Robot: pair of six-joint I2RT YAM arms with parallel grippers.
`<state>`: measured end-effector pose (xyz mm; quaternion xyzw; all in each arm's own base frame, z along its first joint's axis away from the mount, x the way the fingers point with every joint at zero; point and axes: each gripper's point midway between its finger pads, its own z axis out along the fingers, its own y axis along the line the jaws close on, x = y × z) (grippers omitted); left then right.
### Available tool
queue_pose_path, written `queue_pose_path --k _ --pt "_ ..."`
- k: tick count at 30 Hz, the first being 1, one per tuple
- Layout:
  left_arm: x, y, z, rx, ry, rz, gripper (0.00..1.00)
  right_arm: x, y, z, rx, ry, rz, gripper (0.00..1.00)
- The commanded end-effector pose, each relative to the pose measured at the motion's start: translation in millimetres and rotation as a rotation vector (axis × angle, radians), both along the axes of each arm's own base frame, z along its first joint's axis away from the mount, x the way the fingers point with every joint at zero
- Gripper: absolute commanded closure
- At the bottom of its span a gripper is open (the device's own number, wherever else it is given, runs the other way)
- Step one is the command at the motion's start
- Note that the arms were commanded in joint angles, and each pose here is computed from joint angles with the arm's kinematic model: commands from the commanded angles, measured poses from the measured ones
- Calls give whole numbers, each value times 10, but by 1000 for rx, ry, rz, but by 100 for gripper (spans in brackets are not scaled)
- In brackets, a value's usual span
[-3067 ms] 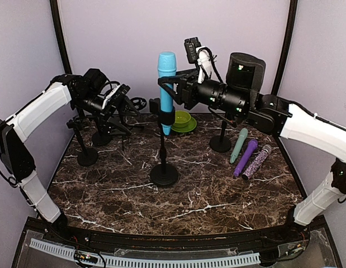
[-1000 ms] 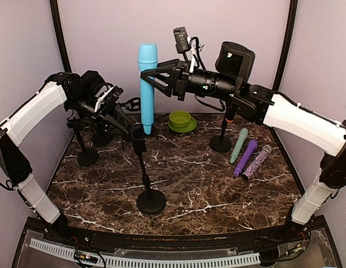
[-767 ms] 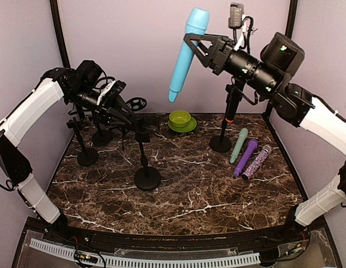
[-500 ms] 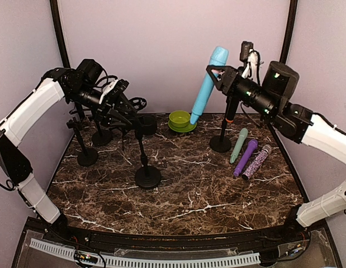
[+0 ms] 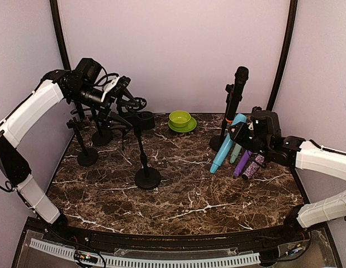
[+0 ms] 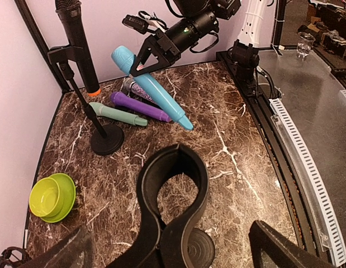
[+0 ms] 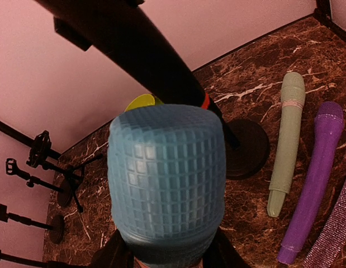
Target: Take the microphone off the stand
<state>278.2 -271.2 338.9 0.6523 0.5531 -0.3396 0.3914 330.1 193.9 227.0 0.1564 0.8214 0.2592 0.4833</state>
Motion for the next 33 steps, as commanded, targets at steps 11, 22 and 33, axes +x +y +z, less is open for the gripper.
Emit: queue_pose_path --k 11,22,33 --pt "-62 129 205 15 -22 116 1 488 -800 -359 -45 89 -234 100" --pt "-129 226 190 53 -4 169 1 1099 -776 -673 -57 178 -182 100" --pt "-146 436 -143 63 142 266 1 1374 -683 -1000 -51 255 -148 89"
